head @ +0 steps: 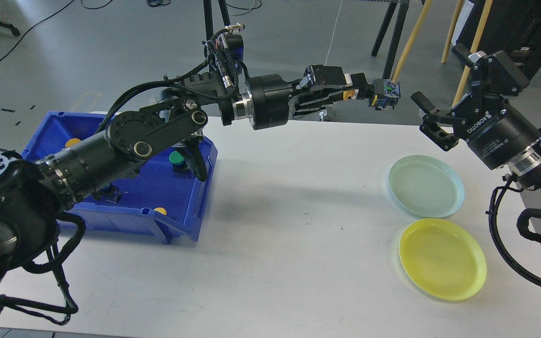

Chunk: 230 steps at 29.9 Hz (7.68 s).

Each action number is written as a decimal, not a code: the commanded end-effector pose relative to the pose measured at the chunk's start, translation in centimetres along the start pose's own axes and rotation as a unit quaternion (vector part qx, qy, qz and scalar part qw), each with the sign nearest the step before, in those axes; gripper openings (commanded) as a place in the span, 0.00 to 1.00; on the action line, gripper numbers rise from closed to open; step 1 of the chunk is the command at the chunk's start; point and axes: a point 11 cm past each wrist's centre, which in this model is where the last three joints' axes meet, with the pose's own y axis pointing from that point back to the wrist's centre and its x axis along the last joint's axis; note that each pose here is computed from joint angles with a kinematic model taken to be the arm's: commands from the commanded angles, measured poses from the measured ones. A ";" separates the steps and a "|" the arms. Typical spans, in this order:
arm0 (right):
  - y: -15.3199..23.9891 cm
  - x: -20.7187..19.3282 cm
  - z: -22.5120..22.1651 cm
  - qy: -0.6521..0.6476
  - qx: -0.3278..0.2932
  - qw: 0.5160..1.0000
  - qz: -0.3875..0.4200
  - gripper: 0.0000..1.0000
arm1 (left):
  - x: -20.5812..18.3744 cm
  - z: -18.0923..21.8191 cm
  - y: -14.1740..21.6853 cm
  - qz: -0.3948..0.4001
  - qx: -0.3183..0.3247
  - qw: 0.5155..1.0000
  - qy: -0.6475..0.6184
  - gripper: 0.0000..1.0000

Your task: Pass button and place on color plate

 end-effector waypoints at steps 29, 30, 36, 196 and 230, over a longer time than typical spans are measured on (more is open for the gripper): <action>-2.5 -2.9 1.7 0.012 -0.005 0.999 -0.051 0.29 | 0.1 -0.2 0.0 0.004 0.000 1.000 0.004 0.19; -2.7 -3.1 2.0 0.008 -0.004 0.999 -0.051 0.26 | 0.1 -0.2 0.0 0.004 0.000 1.000 0.004 0.19; -2.9 -3.2 2.3 0.001 -0.002 0.999 -0.051 0.05 | 0.1 -0.2 0.0 0.004 0.000 1.000 0.004 0.19; 2.6 2.8 1.3 -0.051 0.003 0.995 0.081 1.00 | 6.4 3.9 7.0 0.009 0.070 0.979 -0.191 0.04; -5.5 -4.1 4.7 -0.030 -0.046 0.997 -0.058 0.99 | 1.4 -0.1 3.0 -0.022 0.051 0.991 -0.121 0.04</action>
